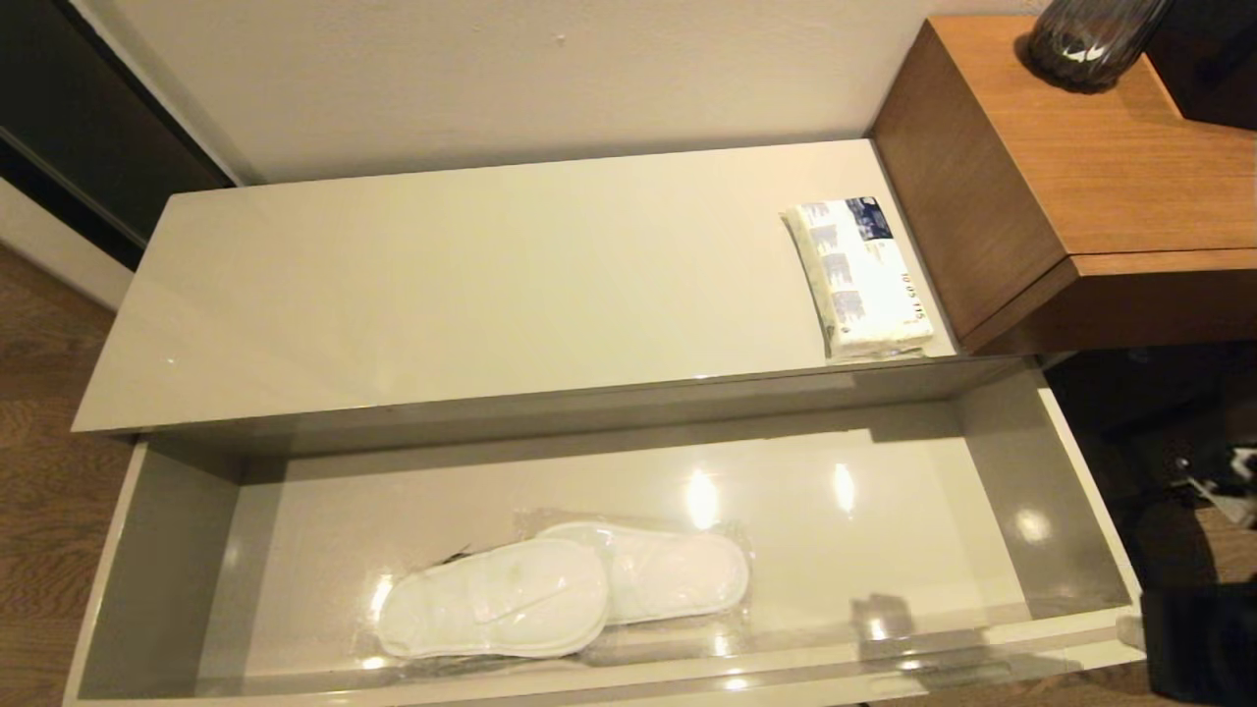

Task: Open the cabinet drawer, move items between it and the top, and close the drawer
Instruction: Close the drawer

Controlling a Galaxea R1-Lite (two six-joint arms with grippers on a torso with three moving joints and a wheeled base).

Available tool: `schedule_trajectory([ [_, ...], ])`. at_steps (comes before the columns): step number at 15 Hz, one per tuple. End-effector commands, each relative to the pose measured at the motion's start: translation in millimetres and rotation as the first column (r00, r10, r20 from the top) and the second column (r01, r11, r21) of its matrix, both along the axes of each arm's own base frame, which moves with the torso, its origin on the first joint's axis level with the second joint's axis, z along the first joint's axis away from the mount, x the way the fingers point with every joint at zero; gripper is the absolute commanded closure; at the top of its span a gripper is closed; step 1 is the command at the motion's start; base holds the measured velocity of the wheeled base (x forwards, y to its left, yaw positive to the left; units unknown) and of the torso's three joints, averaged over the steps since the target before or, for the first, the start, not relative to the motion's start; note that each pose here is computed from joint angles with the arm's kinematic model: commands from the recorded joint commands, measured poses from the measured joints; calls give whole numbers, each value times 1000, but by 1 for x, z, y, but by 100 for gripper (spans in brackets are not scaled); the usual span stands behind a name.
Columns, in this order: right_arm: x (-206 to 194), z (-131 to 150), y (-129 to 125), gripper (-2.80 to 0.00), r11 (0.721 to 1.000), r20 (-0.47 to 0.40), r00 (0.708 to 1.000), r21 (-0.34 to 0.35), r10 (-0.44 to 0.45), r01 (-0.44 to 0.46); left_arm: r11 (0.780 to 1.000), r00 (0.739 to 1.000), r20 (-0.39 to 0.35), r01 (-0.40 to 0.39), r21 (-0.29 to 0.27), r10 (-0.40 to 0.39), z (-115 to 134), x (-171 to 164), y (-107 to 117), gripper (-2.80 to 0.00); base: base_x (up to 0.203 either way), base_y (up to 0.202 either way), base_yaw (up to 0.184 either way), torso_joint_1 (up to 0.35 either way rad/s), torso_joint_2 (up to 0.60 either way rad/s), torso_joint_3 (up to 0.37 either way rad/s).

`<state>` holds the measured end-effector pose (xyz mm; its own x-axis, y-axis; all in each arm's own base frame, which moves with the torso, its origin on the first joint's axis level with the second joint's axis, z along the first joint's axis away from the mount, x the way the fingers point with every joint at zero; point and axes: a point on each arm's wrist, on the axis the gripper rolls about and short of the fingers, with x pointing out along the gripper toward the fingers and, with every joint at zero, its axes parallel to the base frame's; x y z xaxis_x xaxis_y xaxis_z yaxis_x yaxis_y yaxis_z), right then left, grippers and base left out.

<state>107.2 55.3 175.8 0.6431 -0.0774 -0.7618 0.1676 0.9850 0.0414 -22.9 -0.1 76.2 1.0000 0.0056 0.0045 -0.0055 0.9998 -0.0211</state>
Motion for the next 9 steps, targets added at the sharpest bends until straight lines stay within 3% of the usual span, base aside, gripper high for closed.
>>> schedule_trajectory([
  [1,-28,-16,-18,0,999,22,999,34,-38,38,1000,1000,0,-1,0,1,0,0,0,0,0,0,0,0,0,0],
  [3,-32,-15,-26,0,988,44,989,78,-139,135,1000,1000,0,-1,0,1,0,0,0,0,0,0,0,0,0,0],
  [4,-36,-15,-29,0,986,56,988,89,-147,142,1000,1000,0,-1,0,1,0,0,0,0,0,0,0,0,0,0],
  [7,-52,-31,-37,0,994,23,995,43,-100,99,1000,1000,0,-1,0,1,0,0,0,0,0,0,0,0,0,0],
  [9,-55,-44,-35,0,997,-57,998,73,-9,13,1000,1000,0,-1,1,1,0,0,0,0,0,0,0,0,0,0],
])
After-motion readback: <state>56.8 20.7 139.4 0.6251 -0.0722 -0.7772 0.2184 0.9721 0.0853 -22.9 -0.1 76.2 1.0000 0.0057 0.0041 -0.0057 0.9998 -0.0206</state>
